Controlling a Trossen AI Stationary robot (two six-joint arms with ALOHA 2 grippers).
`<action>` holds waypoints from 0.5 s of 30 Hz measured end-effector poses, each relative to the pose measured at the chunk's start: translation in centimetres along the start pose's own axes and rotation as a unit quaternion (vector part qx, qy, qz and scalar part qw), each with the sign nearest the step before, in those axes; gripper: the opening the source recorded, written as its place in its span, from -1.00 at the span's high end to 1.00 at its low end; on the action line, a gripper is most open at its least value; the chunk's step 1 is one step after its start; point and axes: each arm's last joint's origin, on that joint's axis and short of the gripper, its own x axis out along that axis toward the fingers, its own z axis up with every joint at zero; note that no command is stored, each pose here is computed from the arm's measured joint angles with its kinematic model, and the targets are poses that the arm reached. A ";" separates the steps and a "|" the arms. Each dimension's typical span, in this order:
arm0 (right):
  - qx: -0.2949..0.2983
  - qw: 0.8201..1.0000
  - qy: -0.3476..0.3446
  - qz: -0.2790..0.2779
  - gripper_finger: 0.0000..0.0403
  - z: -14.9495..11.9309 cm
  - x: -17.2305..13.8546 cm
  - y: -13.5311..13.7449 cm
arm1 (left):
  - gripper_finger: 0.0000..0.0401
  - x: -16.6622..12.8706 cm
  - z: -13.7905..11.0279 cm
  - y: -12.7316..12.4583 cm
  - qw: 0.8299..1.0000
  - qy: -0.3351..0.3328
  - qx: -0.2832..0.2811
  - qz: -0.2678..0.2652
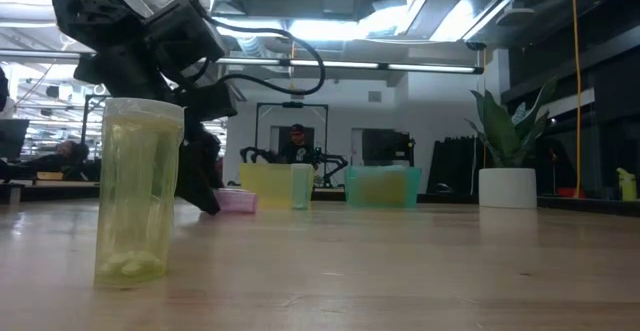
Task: Pick and place medicine bottles into bin by pill shape (circle, oval)
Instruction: Put the pink tablet bottle into the yellow bin
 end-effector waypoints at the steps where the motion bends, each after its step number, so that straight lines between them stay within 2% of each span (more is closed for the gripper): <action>1: 0.001 1.000 0.000 0.000 0.22 0.0 0.0 0.0 | -0.12 0.0 0.0 0.0 1.000 0.000 0.000 -0.001; 15: -0.017 1.000 0.003 -0.003 0.22 -0.1 0.0 -0.1 | 0.36 -0.7 0.3 0.1 1.000 0.010 -0.003 0.006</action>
